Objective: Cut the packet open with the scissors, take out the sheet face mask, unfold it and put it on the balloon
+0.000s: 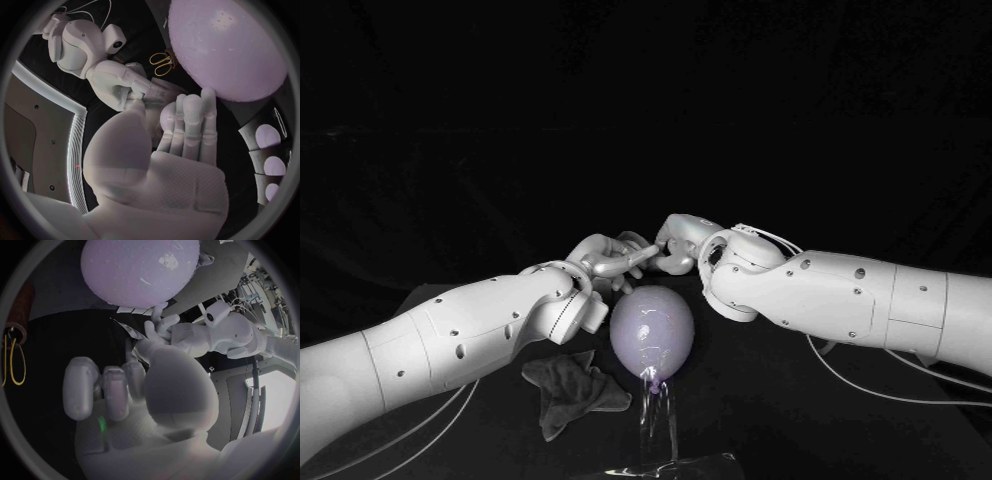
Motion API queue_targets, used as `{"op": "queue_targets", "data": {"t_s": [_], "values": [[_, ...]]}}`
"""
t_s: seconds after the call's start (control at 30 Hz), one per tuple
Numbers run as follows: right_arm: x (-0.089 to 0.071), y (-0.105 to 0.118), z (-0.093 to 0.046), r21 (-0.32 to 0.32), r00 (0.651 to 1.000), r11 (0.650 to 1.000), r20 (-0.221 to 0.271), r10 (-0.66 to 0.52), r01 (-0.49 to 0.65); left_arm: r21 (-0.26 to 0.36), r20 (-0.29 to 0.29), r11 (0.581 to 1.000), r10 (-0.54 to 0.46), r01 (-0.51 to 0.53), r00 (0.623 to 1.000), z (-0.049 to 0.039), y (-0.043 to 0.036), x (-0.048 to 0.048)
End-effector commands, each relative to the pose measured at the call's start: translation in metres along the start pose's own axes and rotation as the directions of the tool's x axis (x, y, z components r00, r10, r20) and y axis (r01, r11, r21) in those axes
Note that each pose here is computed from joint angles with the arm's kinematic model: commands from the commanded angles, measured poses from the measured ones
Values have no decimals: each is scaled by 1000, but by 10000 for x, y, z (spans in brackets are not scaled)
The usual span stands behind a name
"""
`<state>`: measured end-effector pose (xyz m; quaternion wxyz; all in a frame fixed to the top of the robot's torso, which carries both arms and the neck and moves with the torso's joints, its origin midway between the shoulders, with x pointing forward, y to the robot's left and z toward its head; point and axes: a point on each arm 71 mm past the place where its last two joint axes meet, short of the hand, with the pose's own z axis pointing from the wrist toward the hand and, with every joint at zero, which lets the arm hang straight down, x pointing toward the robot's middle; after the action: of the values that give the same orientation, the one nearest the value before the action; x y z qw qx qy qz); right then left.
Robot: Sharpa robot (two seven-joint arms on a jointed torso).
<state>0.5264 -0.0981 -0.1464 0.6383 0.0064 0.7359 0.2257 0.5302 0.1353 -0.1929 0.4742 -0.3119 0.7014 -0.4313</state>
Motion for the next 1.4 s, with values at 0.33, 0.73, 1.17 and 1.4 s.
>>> {"op": "queue_targets", "data": {"t_s": [0.33,0.73,1.17,1.4], "values": [[0,24,-5,-7,1000,1000,0,-9,9,-11,-13,998,62,-62,998,1,-9,14],[9,31,1,-5,1000,1000,-7,-9,9,-18,-16,997,77,-77,997,0,-18,36],[16,47,13,-6,1000,1000,-3,-24,24,-33,-33,989,140,-141,990,-16,-14,54],[14,43,26,0,999,999,8,-43,43,-35,-38,985,166,-167,985,-23,-31,55]]}}
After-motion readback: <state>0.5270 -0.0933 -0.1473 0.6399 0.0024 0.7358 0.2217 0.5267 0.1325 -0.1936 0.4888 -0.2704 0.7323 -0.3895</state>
